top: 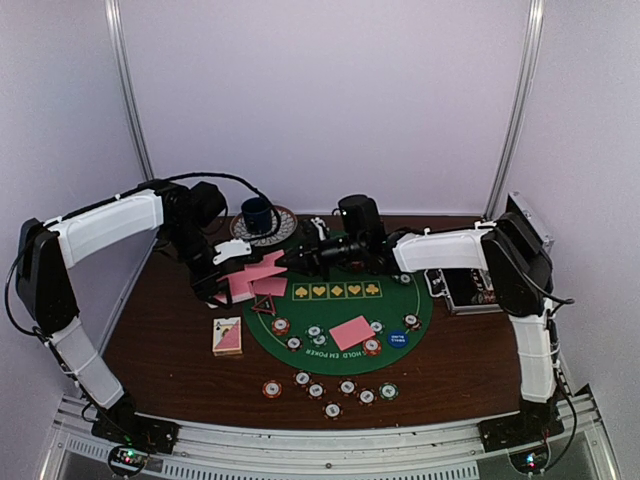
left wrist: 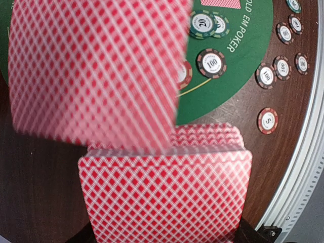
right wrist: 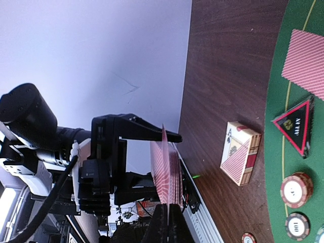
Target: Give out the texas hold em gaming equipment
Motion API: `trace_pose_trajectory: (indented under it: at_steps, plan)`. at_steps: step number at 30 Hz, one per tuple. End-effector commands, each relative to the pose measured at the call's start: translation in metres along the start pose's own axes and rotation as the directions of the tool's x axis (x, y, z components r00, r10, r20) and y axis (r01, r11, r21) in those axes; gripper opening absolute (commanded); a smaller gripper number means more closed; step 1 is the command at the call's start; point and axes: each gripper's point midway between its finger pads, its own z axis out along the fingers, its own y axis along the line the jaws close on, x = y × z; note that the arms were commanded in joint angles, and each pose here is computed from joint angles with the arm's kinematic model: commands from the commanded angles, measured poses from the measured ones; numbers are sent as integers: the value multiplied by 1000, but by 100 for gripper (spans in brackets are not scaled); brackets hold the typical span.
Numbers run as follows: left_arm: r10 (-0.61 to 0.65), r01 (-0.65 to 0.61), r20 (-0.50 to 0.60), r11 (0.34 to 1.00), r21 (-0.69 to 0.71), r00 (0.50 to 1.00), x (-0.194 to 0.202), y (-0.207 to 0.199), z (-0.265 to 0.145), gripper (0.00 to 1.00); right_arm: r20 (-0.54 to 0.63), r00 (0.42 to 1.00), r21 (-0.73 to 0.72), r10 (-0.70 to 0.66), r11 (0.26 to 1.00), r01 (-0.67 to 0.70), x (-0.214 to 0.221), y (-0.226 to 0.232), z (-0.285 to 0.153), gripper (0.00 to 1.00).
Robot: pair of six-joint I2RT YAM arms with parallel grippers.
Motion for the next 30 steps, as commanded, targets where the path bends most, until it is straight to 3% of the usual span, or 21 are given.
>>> trace_pose_trajectory:
  at_steps: [1,6,17,30]
  plan:
    - [27,-26,31,999,-41,999,-3,1,-12,0,38,999,-7,-36,999,36,-17,9,-23,0]
    - [26,-25,35,999,-40,999,-1,-2,-14,0,56,998,43,-22,999,19,-39,-20,-24,0]
    - [26,-25,50,999,-27,998,-3,-6,-18,0,90,995,158,-53,987,38,-83,-74,25,0]
    - [28,-27,59,999,-20,998,-3,-10,-21,0,136,988,300,-80,953,36,-106,-132,56,3]
